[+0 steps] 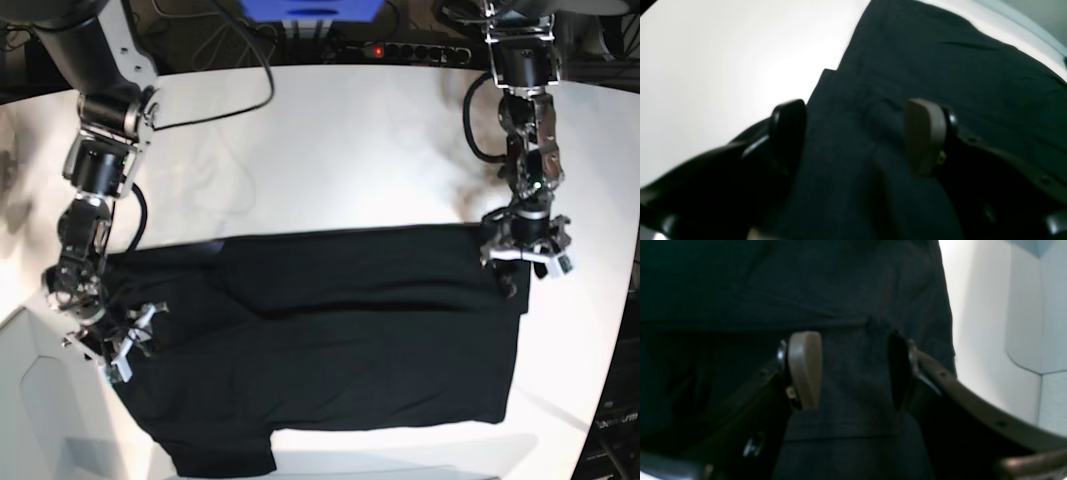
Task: Fold the T-shirt properly
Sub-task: 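Lift the shoulder edge with both grippers and fold it over toward the hem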
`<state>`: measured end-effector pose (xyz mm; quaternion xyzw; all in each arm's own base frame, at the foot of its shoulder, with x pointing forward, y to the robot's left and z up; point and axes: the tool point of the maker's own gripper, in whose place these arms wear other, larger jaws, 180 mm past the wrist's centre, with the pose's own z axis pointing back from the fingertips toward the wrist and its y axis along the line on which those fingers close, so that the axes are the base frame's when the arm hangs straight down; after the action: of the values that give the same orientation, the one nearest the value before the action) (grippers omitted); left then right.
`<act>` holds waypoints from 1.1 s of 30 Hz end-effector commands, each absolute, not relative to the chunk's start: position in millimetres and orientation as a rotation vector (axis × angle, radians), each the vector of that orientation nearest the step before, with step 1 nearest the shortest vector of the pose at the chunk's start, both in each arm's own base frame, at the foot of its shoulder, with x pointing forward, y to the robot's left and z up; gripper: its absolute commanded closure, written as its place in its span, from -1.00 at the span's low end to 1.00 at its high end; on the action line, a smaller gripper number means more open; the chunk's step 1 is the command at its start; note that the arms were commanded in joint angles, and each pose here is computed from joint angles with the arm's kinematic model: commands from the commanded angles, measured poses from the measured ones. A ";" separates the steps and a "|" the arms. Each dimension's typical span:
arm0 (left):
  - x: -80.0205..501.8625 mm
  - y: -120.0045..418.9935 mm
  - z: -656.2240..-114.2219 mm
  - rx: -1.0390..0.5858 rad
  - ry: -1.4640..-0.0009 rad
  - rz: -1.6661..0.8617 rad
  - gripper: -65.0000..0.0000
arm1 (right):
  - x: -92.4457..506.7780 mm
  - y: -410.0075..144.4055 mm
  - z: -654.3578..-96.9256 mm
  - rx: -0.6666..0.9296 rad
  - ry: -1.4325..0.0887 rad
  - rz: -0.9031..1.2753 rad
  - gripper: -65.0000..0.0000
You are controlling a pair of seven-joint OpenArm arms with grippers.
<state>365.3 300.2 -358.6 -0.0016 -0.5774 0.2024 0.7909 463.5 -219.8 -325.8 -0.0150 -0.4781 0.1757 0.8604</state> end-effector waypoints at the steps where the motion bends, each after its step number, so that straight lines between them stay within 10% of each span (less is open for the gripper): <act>1: 363.7 305.3 -347.3 0.009 -1.279 0.426 -0.33 | 470.4 -224.5 -301.1 -0.054 -1.073 0.379 -0.01; 28: 333.8 307.0 -400.5 0.026 -1.140 0.458 -0.32 | 415.1 -294.8 -326.6 -0.168 -1.000 0.287 -0.03; 33: 332.0 308.0 -405.3 0.028 -1.128 0.462 0.18 | 405.0 -317.6 -344.3 -0.154 -0.959 0.207 -0.03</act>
<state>327.0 305.8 -411.7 0.0157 -0.5244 0.2207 0.8222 389.8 -314.7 -369.4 -0.0695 -0.4248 0.0957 0.8975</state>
